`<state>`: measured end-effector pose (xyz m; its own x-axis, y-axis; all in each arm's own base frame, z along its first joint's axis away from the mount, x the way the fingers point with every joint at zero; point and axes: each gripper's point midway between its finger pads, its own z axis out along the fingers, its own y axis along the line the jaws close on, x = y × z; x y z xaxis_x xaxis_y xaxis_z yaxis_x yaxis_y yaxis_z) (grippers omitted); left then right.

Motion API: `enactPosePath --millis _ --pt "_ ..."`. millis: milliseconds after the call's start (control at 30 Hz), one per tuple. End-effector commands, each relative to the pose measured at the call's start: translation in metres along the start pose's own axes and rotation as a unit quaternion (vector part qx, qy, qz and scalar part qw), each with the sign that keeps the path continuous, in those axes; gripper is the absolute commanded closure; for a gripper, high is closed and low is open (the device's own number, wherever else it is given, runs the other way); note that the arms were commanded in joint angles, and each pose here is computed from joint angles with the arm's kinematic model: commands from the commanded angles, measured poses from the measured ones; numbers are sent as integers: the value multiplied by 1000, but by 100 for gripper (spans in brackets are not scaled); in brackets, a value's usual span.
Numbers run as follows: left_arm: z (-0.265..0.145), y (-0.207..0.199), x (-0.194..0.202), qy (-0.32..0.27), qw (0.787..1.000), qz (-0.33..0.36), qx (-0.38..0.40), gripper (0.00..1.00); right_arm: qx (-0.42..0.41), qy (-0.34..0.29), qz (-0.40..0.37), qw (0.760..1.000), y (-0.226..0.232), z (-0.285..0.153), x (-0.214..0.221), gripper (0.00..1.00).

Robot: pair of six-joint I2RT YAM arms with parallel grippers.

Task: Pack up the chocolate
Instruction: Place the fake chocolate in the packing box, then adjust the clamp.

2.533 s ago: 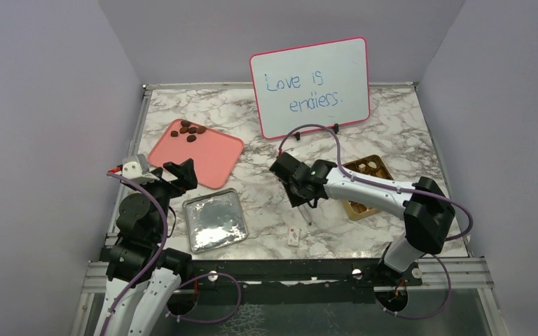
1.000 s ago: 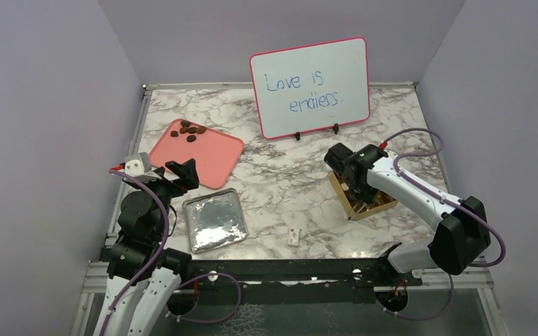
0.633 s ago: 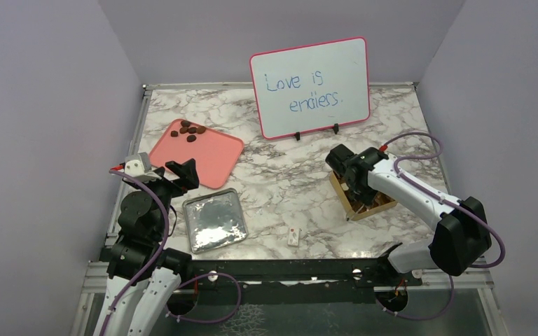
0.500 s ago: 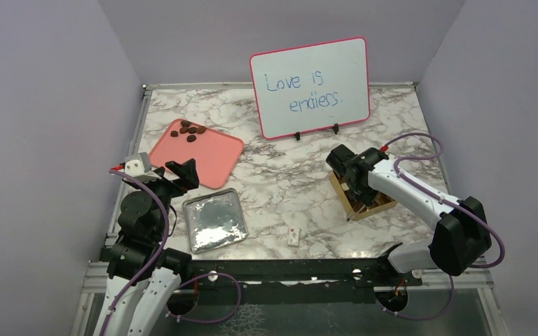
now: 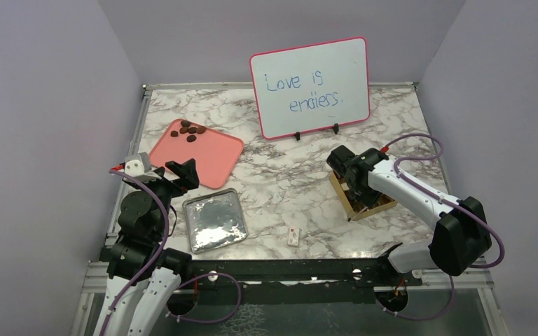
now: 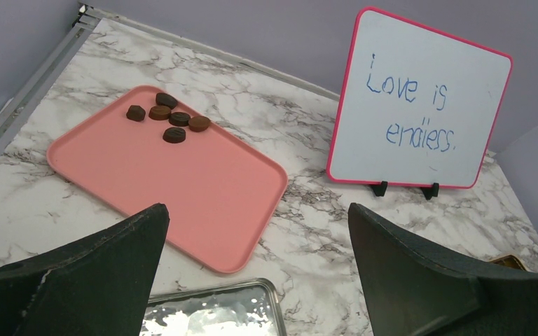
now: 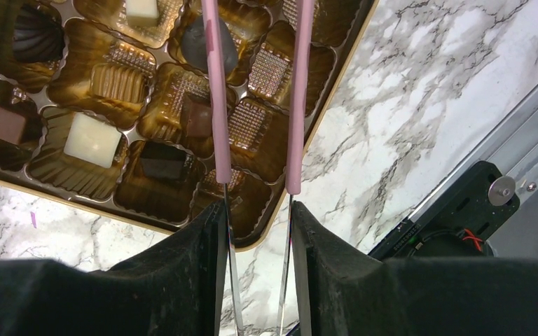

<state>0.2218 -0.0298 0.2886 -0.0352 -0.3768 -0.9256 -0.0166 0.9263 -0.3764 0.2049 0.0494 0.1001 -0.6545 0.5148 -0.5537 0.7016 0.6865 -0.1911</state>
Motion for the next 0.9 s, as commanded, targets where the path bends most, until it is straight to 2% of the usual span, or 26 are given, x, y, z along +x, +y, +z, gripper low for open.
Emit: enactPosePath --millis 0,467,767,867 --pt "1 -4 -4 -10 1000 2 12 1 5 -26 22 999 -5 -3 -14 59" --pt "3 -5 0 -2 1000 2 15 1 7 -69 -7 998 -5 -17 -42 62" --pt "13 -10 15 29 999 11 23 1 -41 -94 -44 994 17 -35 -66 62" --pt "17 -14 23 49 998 11 29 1 -95 -101 -75 988 32 -45 -72 62"
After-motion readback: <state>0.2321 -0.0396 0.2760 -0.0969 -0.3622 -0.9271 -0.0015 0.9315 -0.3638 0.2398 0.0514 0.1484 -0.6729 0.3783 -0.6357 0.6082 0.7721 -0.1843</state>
